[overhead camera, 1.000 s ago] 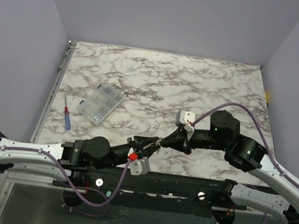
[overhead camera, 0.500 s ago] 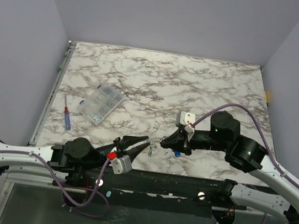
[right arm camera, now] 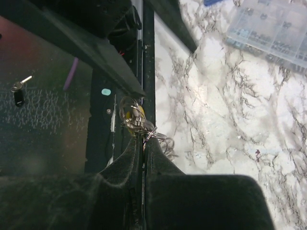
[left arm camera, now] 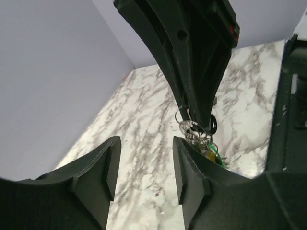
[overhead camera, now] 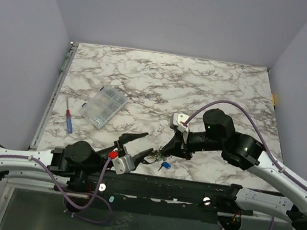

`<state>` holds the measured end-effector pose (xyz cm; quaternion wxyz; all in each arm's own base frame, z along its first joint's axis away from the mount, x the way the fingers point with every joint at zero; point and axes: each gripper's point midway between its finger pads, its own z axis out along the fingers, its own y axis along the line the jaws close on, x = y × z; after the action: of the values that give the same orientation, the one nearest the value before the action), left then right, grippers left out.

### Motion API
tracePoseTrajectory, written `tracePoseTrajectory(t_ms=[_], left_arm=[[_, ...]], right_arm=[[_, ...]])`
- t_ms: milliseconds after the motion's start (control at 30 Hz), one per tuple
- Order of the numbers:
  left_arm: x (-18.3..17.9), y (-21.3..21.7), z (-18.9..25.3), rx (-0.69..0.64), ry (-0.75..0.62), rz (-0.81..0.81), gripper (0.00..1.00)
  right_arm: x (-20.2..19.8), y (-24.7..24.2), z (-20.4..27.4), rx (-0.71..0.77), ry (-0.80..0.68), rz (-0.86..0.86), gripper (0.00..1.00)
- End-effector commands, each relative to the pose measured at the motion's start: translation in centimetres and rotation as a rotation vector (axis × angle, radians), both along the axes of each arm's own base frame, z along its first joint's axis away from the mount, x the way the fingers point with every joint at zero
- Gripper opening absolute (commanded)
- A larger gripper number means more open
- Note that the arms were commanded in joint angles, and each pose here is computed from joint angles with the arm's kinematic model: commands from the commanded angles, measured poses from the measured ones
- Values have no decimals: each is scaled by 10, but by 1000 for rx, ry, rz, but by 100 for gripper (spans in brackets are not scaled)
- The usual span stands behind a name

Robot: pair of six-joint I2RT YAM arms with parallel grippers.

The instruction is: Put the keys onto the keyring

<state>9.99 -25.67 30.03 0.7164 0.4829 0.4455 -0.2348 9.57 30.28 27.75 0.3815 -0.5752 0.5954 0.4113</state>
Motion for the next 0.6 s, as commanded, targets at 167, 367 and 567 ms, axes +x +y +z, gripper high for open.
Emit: tracePoseTrajectory(t_ms=[167, 367, 567], left_arm=[[-23, -3, 36, -70, 161, -126, 84], [-28, -16, 23, 7, 245, -143, 87], [-32, -30, 7, 42, 322, -152, 84]], right_arm=[[-6, 4, 10, 6, 17, 39, 1], [-5, 2, 8, -19, 19, 33, 1], [-6, -4, 9, -30, 5, 28, 1]])
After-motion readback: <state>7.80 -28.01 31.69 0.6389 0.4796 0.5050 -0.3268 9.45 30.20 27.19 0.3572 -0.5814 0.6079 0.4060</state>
